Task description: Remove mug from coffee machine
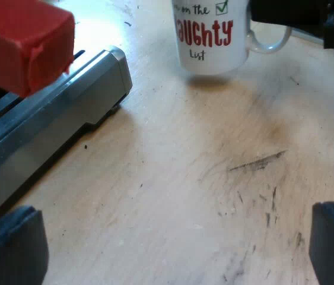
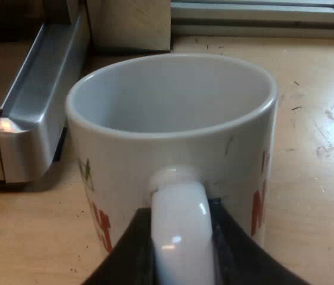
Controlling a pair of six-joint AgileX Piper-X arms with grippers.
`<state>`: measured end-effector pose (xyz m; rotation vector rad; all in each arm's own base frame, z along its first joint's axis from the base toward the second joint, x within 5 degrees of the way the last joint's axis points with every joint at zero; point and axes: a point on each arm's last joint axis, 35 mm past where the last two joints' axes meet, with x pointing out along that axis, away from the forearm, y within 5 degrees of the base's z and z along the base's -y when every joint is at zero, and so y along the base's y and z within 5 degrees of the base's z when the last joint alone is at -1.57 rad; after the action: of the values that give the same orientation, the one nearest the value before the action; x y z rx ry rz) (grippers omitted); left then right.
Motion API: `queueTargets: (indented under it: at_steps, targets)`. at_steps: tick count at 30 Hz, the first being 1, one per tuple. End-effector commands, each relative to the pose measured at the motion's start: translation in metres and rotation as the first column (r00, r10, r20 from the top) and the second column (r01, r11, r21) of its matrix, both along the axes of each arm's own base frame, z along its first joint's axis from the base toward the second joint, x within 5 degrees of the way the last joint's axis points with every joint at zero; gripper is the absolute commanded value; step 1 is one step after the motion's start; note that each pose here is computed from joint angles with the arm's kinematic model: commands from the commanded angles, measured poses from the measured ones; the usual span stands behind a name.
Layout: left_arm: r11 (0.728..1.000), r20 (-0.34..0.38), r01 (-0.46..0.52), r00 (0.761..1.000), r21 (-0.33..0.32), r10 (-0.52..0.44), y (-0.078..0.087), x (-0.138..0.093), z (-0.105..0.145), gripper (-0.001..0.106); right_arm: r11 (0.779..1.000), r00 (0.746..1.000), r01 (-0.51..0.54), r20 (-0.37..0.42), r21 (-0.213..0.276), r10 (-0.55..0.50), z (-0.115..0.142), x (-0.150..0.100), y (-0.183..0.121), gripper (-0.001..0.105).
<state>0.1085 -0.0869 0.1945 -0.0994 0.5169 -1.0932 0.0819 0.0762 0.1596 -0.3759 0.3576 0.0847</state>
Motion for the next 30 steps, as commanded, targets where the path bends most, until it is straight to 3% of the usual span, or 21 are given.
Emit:
queueTargets:
  at_steps: [1,7,10,11,14,17,21,25,30]
  targets:
    - [1.0,0.02,0.0,1.0,-0.003,0.001,0.0,0.001,0.002,0.09,0.999,0.999,0.001,0.049,0.043,-0.003,0.008,0.012,-0.003,0.0]
    - [1.0,0.019,0.001,1.0,-0.004,-0.001,0.0,0.0,0.002,0.09,0.997,0.996,-0.004,0.092,0.073,-0.003,0.004,0.022,-0.013,0.0]
    - [1.0,0.019,0.001,1.0,-0.004,-0.001,0.0,0.0,0.002,0.09,0.998,0.993,-0.039,0.111,0.05,0.033,0.004,0.024,-0.015,0.0]
    - [1.0,0.019,0.001,1.0,-0.004,-0.001,0.0,0.0,0.002,0.09,0.996,0.989,-0.085,0.118,-0.006,0.085,0.005,0.027,-0.016,0.0]
    - [1.0,0.019,0.001,1.0,-0.004,-0.001,0.0,0.0,0.002,0.09,0.992,0.984,-0.121,0.127,-0.042,0.125,0.007,0.031,-0.018,0.0]
    - [1.0,0.019,0.001,1.0,-0.004,-0.001,0.0,0.0,0.002,0.09,0.995,0.99,-0.091,0.107,-0.047,0.096,0.004,0.036,-0.021,0.0]
    - [1.0,0.019,0.001,1.0,-0.004,-0.001,0.0,0.0,0.002,0.09,0.991,0.986,-0.133,0.097,-0.029,0.135,0.001,0.04,-0.02,0.0]
    - [1.0,0.019,0.001,1.0,-0.004,-0.001,0.0,0.0,0.002,0.09,0.993,0.982,-0.118,0.146,-0.008,0.118,0.002,0.051,-0.017,0.0]
    - [1.0,0.019,0.001,1.0,-0.004,-0.001,0.0,0.0,0.002,0.09,0.992,0.983,-0.124,0.132,-0.011,0.125,-0.009,0.062,-0.011,0.0]
